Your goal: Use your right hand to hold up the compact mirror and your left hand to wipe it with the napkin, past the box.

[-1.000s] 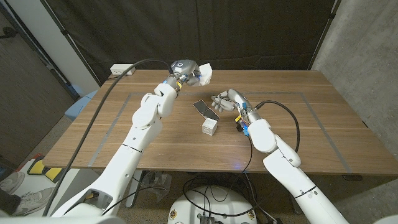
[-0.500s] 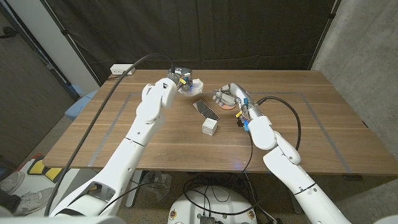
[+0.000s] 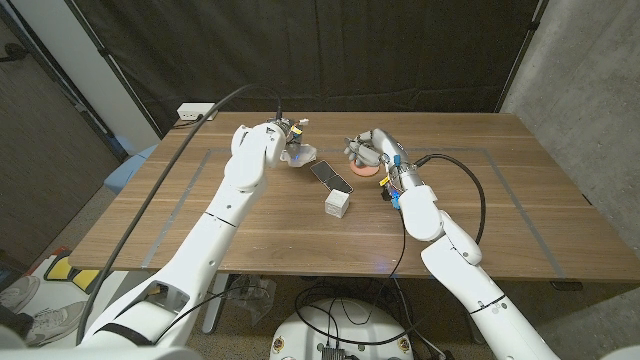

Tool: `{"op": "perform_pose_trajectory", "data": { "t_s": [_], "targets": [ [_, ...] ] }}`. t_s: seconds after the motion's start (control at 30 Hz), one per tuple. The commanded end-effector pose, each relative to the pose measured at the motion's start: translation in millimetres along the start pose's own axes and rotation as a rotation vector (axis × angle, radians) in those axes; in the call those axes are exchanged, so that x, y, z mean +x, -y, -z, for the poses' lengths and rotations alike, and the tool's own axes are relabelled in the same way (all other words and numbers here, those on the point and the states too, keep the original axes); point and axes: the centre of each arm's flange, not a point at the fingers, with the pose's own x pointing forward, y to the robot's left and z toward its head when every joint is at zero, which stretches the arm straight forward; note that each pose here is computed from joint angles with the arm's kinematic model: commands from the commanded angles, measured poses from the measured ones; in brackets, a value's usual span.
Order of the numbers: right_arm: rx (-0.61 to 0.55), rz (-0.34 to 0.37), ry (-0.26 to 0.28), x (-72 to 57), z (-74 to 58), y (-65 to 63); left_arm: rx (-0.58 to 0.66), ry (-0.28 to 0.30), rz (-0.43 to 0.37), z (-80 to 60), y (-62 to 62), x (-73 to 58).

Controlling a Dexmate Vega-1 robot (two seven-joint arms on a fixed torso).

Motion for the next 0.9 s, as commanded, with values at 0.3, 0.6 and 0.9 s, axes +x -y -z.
{"op": "perform_pose_trajectory", "data": {
  "t_s": [0.3, 0.6, 0.9],
  "targets": [
    [0.005, 0.077, 0.008, -4.5, -11.1, 4.1, 0.018, 0.003, 0.121, 11.4, 8.2, -7.8],
    [0.058, 0.055, -0.006, -5.1, -12.1, -0.2, -0.192, 0.08, -0.174, 33.6, 18.7, -31.5],
    [0.161, 0.04, -0.002, -2.1, -5.9, -4.4, -0.531, 0.261, -0.525, 63.9, 40.1, -49.5]
  ]
}}
